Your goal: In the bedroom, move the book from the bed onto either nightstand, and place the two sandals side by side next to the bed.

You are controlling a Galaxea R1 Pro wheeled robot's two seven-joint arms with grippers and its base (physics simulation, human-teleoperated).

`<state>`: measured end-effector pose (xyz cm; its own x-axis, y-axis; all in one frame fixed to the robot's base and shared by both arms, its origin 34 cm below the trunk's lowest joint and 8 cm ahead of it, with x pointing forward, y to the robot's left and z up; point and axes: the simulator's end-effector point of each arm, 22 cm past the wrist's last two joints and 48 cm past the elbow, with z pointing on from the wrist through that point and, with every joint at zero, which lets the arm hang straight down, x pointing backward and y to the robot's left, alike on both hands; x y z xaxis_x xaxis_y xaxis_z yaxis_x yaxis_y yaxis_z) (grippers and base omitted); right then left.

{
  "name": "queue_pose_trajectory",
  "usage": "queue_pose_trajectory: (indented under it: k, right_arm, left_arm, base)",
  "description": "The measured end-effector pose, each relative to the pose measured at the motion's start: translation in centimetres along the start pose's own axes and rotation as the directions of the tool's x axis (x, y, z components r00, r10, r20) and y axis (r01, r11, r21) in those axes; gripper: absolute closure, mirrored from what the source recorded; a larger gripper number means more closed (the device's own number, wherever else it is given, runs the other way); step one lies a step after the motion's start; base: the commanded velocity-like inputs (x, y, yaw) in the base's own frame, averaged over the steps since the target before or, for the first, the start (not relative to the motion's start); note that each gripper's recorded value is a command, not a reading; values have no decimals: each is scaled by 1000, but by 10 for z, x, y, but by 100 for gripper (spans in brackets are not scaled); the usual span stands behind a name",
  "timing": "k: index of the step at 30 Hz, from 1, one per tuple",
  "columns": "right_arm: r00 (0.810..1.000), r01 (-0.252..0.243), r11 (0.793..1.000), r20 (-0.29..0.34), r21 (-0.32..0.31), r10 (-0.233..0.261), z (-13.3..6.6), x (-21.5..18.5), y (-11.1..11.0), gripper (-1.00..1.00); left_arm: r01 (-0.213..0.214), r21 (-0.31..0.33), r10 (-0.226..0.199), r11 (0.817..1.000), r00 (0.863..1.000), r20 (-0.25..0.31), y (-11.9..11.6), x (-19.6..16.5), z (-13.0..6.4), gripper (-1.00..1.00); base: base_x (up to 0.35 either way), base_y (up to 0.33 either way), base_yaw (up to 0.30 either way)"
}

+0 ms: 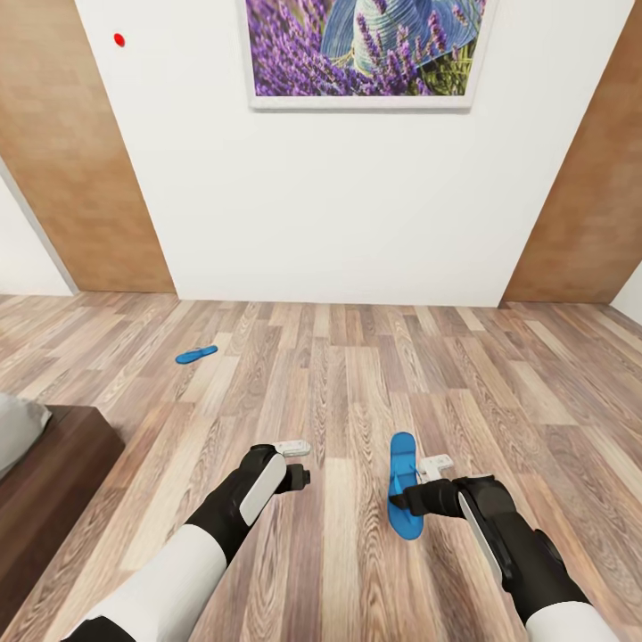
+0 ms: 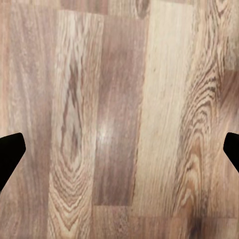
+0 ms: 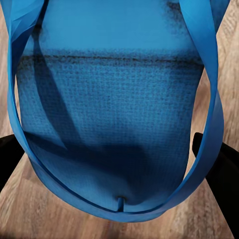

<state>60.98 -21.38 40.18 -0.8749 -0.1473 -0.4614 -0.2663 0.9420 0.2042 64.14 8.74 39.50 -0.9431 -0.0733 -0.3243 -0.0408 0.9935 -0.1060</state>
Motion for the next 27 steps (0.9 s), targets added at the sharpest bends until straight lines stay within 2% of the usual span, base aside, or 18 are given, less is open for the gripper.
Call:
queue_pose_trajectory:
  k: [27]
  right_arm:
    - [1000, 0, 1000, 0, -1, 0, 0, 0, 1, 100]
  left_arm:
    - [0, 1, 0, 1000, 1000, 0, 0, 0, 0, -100]
  base:
    - [74, 0, 0]
